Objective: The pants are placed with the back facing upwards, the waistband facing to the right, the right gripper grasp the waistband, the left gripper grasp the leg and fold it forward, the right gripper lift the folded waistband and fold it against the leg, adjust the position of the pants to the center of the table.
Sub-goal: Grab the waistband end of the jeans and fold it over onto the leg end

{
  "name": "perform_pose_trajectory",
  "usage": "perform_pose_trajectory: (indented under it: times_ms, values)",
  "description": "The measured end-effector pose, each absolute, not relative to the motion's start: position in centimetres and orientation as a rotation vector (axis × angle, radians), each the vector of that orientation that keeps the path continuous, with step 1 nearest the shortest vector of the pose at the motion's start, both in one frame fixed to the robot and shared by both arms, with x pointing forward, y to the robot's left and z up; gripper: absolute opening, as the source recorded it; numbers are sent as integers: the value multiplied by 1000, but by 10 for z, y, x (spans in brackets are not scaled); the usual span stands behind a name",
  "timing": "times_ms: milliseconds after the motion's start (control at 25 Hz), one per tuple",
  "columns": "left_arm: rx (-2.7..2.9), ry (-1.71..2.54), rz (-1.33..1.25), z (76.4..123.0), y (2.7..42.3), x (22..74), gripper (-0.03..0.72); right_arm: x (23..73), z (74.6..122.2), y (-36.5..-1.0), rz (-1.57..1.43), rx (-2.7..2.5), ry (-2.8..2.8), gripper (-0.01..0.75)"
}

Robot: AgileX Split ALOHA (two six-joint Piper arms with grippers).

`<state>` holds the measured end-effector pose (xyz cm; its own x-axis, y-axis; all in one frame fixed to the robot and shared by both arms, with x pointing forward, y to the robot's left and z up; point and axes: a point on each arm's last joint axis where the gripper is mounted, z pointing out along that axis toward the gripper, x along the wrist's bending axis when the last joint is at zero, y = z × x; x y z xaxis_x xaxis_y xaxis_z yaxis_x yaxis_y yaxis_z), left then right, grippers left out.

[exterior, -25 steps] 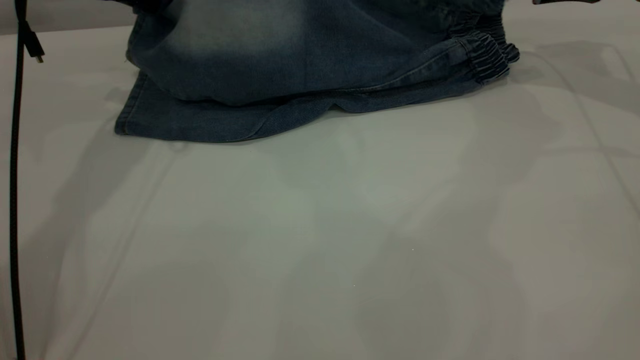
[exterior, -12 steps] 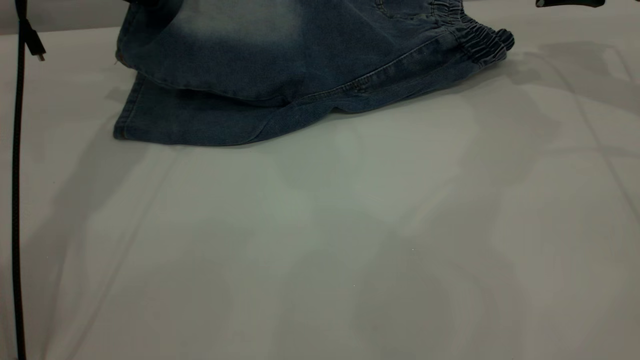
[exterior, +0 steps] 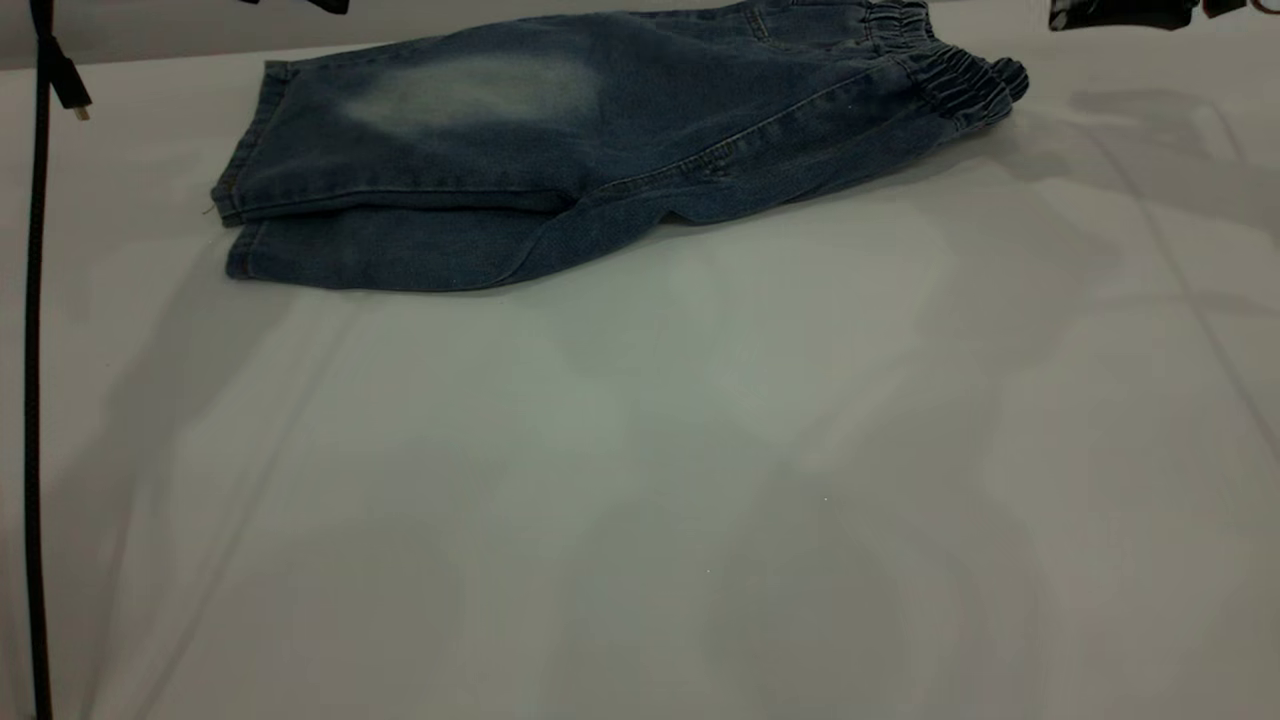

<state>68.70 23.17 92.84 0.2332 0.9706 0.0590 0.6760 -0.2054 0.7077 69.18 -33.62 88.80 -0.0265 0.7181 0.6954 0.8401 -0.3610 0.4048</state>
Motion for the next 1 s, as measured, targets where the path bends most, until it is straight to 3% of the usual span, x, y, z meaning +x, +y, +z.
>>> perform_pose_trajectory:
  times_ms: [480, 1000]
  values:
    - [1970, 1480, 673, 970, 227, 673, 522, 685, 836, -333, -1175, -2103, -1567, 547]
    - [1963, 1475, 680, 974, 227, 673, 522, 693, 819, -334, -1301, -2145, -1468, 547]
